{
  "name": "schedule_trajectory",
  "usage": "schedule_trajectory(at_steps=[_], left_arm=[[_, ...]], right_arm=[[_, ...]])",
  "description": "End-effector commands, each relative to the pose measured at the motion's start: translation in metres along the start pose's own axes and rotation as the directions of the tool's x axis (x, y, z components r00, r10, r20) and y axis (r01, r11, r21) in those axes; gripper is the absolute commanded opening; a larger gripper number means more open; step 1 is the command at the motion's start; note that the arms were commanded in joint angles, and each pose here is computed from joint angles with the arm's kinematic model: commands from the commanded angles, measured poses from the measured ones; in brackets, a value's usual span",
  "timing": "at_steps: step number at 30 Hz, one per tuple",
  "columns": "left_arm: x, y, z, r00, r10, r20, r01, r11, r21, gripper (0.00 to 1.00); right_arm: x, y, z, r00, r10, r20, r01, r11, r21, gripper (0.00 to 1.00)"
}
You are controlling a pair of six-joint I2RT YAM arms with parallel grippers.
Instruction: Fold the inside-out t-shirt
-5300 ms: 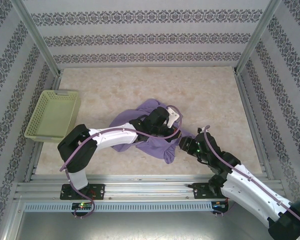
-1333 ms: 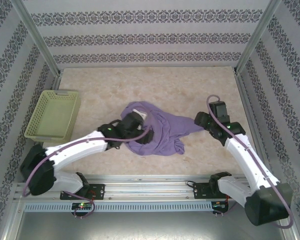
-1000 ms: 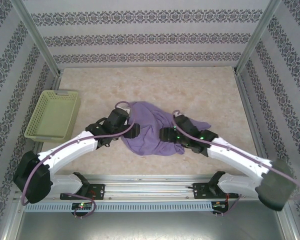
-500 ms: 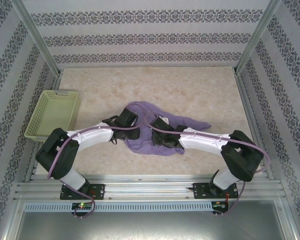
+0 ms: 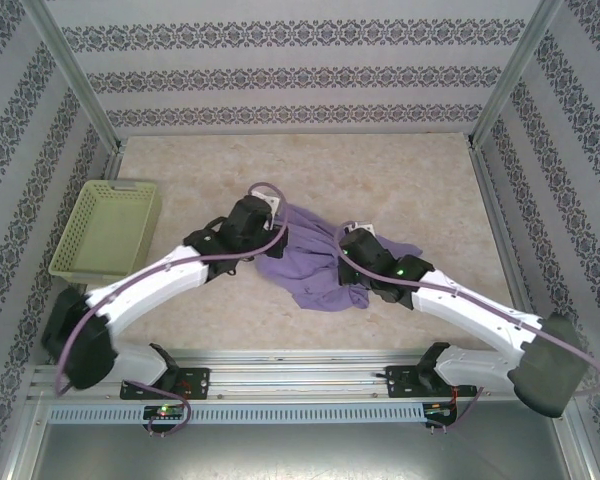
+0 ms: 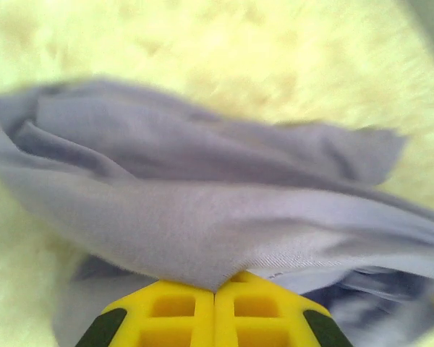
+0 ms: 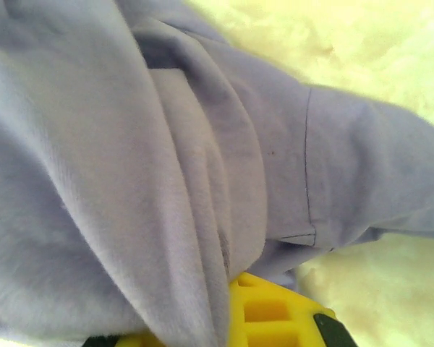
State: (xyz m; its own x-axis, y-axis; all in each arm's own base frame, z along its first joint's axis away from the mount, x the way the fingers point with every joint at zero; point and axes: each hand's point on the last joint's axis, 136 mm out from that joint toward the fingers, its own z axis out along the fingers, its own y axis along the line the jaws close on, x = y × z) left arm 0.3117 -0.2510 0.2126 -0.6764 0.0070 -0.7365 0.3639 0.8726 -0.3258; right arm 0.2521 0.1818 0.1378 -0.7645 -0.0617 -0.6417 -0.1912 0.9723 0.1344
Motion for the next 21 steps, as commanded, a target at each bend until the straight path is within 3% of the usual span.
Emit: schedule_trajectory(at_steps=[1,4,7,13,14,17,19,21], left_arm=[[-0.026,0.025,-0.06,0.986,0.051,0.159,-0.032,0.992,-0.122,0.0],[-0.034,0.035,-0.103,0.967,0.058,0.248,-0.019,0.988,-0.155,0.0],[-0.025,0.035,-0.117,0.967,0.056,0.249,-0.024,0.991,-0.129,0.0],[0.04,0.028,-0.058,1.0,0.007,0.021,-0.007,1.0,-0.022,0.0],[0.05,0.025,-0.048,1.0,-0.006,-0.008,0.006,1.0,0.009,0.0],[0.07,0.023,-0.029,0.997,-0.053,-0.052,0.056,0.997,0.048,0.0],[0.075,0.023,-0.025,0.996,-0.066,-0.053,0.069,0.996,0.059,0.0],[0.077,0.024,-0.024,0.996,-0.069,-0.049,0.072,0.995,0.065,0.0]], right_arm=[[-0.012,-0.01,-0.018,0.991,-0.129,0.033,0.128,0.991,0.041,0.0],[-0.034,0.015,-0.027,0.98,-0.169,0.101,0.175,0.984,-0.043,0.0],[-0.046,0.028,-0.021,0.978,-0.163,0.131,0.174,0.982,-0.073,0.0],[-0.025,0.002,0.026,0.999,-0.035,-0.031,0.035,0.999,-0.007,0.0],[-0.017,-0.002,0.031,0.998,-0.037,-0.051,0.037,0.999,0.01,0.04],[0.001,-0.008,0.031,0.996,-0.047,-0.078,0.052,0.997,0.062,0.38],[0.003,-0.008,0.021,0.996,-0.06,-0.059,0.065,0.995,0.081,0.49],[0.001,0.001,0.007,0.997,-0.069,-0.028,0.07,0.996,0.053,0.52]])
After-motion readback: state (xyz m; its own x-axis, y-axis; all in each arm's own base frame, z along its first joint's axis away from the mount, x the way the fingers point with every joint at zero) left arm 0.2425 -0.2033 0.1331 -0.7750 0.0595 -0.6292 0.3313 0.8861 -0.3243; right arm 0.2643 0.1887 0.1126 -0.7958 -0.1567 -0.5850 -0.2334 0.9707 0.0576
